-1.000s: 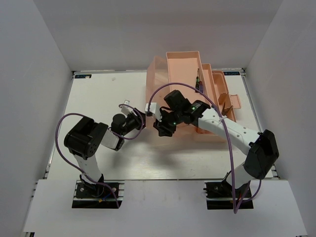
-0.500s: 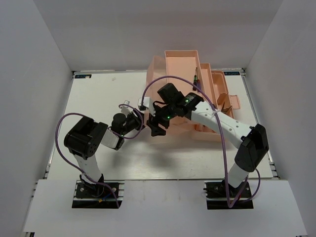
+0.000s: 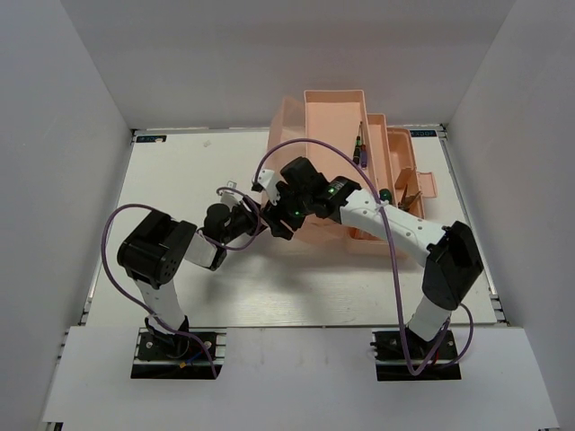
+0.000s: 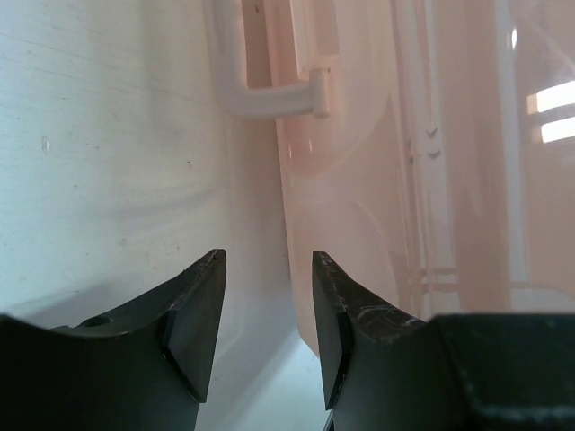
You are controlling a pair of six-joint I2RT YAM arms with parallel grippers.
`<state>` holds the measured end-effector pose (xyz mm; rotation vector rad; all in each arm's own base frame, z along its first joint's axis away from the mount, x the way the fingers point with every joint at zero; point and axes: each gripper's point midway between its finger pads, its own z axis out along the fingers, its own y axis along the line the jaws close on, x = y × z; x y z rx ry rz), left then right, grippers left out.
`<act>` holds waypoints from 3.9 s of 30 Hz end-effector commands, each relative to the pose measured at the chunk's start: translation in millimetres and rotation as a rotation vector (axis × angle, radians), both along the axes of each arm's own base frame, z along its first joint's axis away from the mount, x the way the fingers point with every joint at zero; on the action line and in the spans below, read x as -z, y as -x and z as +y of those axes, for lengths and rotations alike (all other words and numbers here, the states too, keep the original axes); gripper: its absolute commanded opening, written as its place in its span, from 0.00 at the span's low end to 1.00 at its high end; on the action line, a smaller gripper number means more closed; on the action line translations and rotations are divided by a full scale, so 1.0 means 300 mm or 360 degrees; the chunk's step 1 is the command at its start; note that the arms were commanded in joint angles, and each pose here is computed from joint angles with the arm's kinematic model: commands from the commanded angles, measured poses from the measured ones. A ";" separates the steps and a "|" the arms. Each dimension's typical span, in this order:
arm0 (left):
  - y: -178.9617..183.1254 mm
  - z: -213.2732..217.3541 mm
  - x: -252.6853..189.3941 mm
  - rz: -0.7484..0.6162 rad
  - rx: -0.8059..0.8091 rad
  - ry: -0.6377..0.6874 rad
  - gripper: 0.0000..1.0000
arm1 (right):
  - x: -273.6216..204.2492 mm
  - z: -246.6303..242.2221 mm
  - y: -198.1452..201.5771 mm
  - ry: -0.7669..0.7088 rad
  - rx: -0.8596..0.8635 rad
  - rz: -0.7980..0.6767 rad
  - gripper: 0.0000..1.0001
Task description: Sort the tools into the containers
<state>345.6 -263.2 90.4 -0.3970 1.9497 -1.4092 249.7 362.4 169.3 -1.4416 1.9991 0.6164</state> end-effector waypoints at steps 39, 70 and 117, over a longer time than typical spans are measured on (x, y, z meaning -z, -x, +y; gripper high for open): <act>-0.049 -0.075 -0.167 -0.0235 0.0111 0.0145 0.53 | -0.525 -0.035 -0.039 -0.0337 0.0455 -0.0538 0.89; -0.096 -0.137 -0.328 -0.0449 0.0261 0.0119 0.51 | -0.175 -1.444 -0.559 0.0200 0.2301 -0.0402 0.00; 0.046 -0.290 -0.818 -0.0965 0.0687 0.0112 0.51 | 0.312 -1.106 -0.642 -0.0370 0.1444 0.0879 0.00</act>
